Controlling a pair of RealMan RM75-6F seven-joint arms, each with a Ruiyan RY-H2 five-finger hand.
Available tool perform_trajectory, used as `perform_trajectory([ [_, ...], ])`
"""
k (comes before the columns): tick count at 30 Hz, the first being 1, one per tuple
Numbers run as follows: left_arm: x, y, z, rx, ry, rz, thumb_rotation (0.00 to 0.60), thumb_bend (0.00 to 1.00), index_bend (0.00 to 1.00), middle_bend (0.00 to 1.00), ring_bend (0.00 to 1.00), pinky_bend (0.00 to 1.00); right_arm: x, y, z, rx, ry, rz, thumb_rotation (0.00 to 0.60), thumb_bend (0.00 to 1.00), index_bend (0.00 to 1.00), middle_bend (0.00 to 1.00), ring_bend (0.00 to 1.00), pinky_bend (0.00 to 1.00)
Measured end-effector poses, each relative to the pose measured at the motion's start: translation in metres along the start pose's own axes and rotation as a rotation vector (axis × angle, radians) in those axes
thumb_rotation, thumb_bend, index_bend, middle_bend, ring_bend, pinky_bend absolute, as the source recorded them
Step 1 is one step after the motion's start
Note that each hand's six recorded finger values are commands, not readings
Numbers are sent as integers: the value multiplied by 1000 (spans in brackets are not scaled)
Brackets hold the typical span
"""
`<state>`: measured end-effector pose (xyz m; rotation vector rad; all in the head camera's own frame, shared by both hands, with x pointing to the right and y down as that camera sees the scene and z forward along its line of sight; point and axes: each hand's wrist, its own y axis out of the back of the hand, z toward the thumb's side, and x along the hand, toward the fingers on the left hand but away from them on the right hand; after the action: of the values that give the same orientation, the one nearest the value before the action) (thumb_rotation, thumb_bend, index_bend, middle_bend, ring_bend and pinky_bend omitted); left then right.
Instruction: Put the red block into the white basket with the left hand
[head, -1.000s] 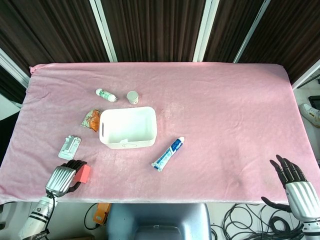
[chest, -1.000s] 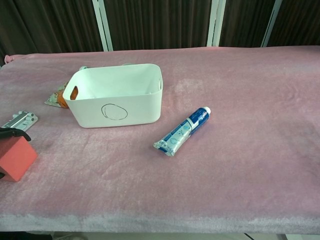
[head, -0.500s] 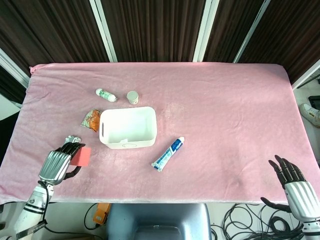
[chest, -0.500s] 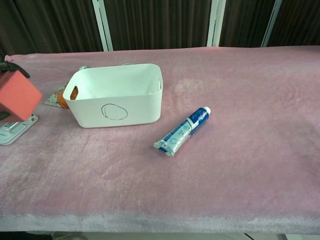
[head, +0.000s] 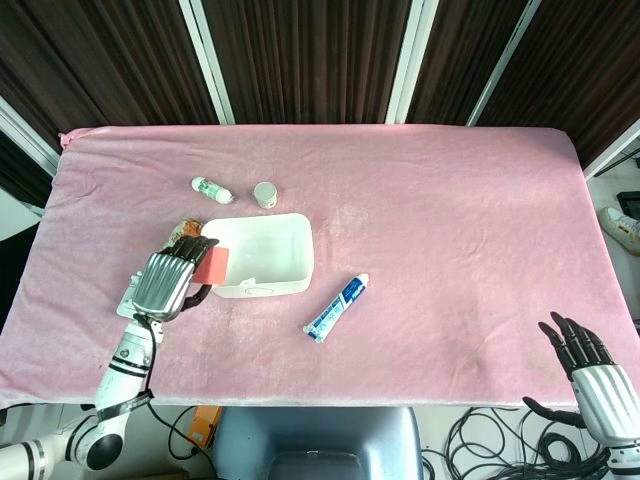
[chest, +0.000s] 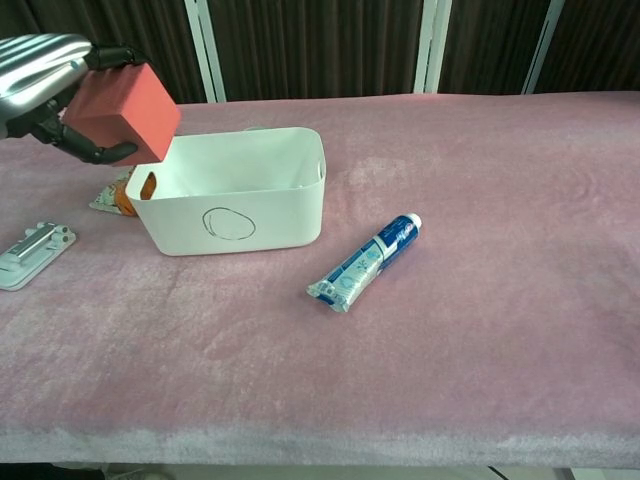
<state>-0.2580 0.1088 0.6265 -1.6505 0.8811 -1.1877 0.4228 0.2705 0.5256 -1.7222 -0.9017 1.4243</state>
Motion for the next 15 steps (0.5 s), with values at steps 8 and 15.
perform_trajectory([
  [8,25,-7,31,-21,55,94,600,394,165,172,249,383,0,-1,0,-2,7,18,600,101,0,0,4,229],
  [15,26,-19,39,-15,78,58,600,355,0,0,44,262,-1,1,-1,-9,5,13,600,101,0,0,4,229],
])
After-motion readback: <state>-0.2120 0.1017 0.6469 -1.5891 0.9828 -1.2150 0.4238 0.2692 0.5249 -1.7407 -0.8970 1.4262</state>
